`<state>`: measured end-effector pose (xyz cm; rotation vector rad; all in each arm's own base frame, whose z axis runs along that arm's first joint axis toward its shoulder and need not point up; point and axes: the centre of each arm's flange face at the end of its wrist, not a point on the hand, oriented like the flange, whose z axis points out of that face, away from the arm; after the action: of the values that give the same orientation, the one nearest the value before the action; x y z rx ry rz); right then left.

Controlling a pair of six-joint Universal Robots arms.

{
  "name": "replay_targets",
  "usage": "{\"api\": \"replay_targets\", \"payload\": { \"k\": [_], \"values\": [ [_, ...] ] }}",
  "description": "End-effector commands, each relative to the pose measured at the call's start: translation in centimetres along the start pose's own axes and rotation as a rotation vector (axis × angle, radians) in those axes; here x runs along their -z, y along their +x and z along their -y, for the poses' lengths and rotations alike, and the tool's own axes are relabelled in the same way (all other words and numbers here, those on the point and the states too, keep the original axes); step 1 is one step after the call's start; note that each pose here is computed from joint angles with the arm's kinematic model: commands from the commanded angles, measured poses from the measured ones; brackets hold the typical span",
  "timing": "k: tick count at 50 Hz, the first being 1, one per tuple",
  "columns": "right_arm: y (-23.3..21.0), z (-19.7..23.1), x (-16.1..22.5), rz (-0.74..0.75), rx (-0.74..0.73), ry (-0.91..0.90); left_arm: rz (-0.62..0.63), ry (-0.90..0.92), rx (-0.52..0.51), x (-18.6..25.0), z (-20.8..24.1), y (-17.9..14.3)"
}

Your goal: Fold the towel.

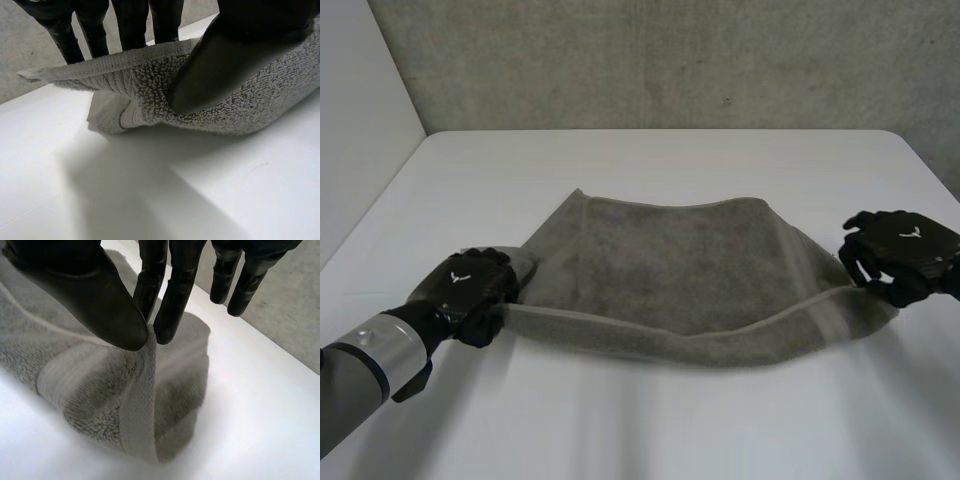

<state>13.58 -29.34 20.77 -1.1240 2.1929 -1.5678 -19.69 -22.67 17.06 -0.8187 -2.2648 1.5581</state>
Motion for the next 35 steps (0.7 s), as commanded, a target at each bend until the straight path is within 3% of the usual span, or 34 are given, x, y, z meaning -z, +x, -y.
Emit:
{"api": "replay_targets", "payload": {
  "k": [1,16,23,35],
  "values": [
    [2.1,-2.4,0.7,-0.058,-0.031,-0.047,-0.045,-0.026,0.016,0.3,-0.9,1.0],
    [1.3,-4.8,1.3,-0.009,-0.097,-0.085,-0.039,-0.038,0.024,0.0,-1.2,0.7],
    [1.0,-4.8,1.3,-0.04,-0.202,-0.058,-0.034,-0.046,0.032,0.1,-1.5,0.6],
    [0.3,-4.3,0.3,-0.052,-0.185,-0.012,-0.032,-0.052,0.03,0.0,-1.8,0.4]
  ]
}}
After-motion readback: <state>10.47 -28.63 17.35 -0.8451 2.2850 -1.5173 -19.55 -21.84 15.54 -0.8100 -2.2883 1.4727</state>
